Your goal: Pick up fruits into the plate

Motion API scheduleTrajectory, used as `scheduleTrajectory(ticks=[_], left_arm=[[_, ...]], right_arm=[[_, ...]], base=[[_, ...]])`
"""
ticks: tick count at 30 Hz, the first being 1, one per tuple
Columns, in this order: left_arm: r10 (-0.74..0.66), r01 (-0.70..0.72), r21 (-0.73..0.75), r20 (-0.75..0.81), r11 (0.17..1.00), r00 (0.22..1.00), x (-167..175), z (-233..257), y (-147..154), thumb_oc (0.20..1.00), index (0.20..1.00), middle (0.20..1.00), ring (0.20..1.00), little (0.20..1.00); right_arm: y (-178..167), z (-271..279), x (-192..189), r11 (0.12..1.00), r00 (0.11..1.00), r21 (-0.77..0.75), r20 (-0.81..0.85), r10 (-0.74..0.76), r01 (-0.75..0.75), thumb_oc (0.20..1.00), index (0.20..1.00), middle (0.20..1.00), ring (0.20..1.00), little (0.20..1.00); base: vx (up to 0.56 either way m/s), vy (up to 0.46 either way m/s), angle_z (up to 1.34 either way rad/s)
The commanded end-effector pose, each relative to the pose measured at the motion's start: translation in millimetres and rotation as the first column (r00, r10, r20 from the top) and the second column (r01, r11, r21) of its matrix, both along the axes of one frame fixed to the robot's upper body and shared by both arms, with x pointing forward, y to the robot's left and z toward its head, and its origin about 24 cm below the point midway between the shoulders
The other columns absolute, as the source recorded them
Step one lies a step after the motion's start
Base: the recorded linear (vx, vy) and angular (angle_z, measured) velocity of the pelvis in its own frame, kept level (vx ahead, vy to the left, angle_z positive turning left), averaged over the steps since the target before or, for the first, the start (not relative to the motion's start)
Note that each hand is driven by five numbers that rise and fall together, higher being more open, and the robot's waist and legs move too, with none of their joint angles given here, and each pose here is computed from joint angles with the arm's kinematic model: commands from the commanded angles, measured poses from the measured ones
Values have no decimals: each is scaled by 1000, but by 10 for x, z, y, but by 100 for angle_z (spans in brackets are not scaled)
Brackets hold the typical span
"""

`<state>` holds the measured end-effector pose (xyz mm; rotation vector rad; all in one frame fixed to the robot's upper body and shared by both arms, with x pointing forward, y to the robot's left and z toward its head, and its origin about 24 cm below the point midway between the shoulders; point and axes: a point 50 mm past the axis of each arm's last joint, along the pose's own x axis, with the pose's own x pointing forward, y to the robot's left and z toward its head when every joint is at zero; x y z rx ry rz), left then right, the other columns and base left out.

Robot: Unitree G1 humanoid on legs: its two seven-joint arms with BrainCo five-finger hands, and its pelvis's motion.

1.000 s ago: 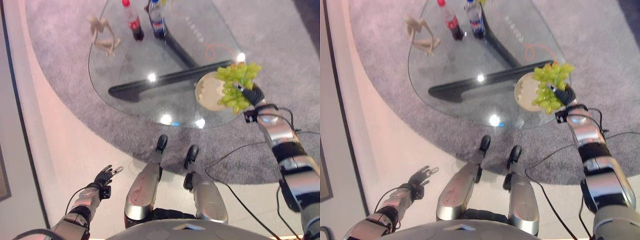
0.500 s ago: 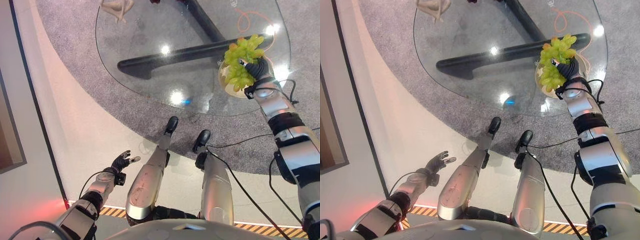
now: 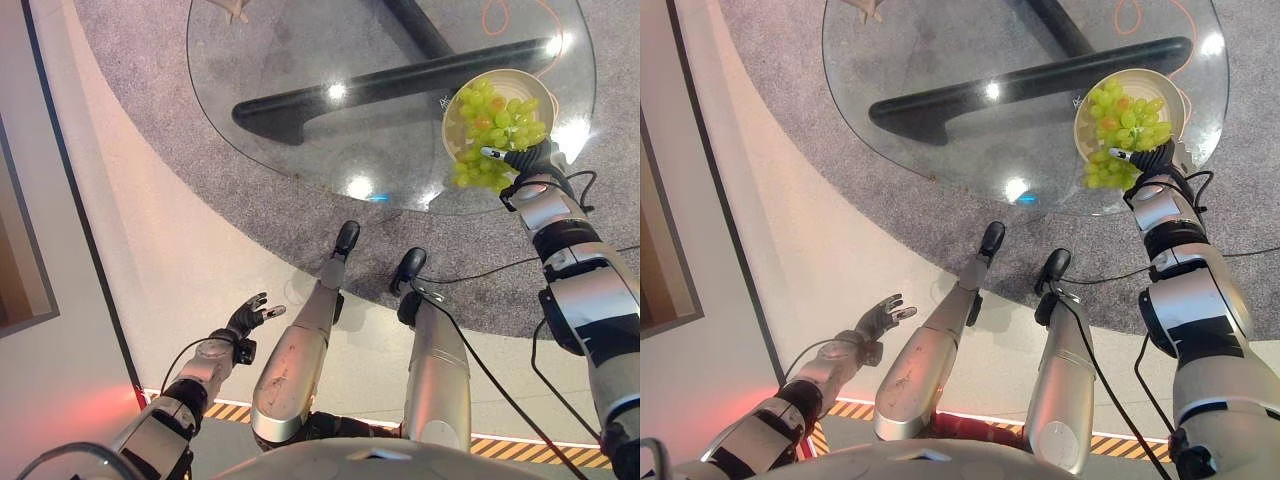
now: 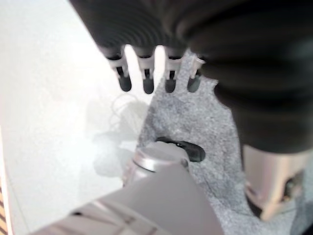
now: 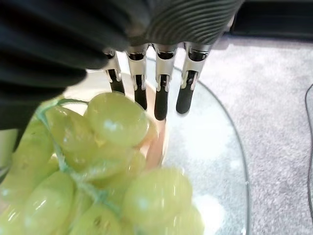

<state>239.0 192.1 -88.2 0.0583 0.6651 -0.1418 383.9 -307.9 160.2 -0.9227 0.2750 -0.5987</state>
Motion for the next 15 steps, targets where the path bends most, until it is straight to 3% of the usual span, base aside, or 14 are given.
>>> scheduleTrajectory(ticks=[1, 7, 15], left_arm=[[0, 0, 33, -12, 999, 1000, -92, -52, 68, 1000, 1000, 1000, 1000, 1000], [-4, 4, 35, 7, 999, 1000, -32, -7, 59, 1000, 1000, 1000, 1000, 1000], [60, -61, -27, -32, 998, 998, -45, -32, 139, 1000, 1000, 1000, 1000, 1000]], right_arm=[[-282, 36, -139, 988, 993, -113, -36, -110, 105, 1000, 1000, 1000, 1000, 1000], [-322, -96, -193, 989, 991, -80, -41, -124, 121, 1000, 1000, 1000, 1000, 1000], [-418, -288, -317, 986, 988, 88, 52, -145, 140, 1000, 1000, 1000, 1000, 1000]], base=[[-38, -15, -2], [-40, -15, -2], [-18, 1, -6]])
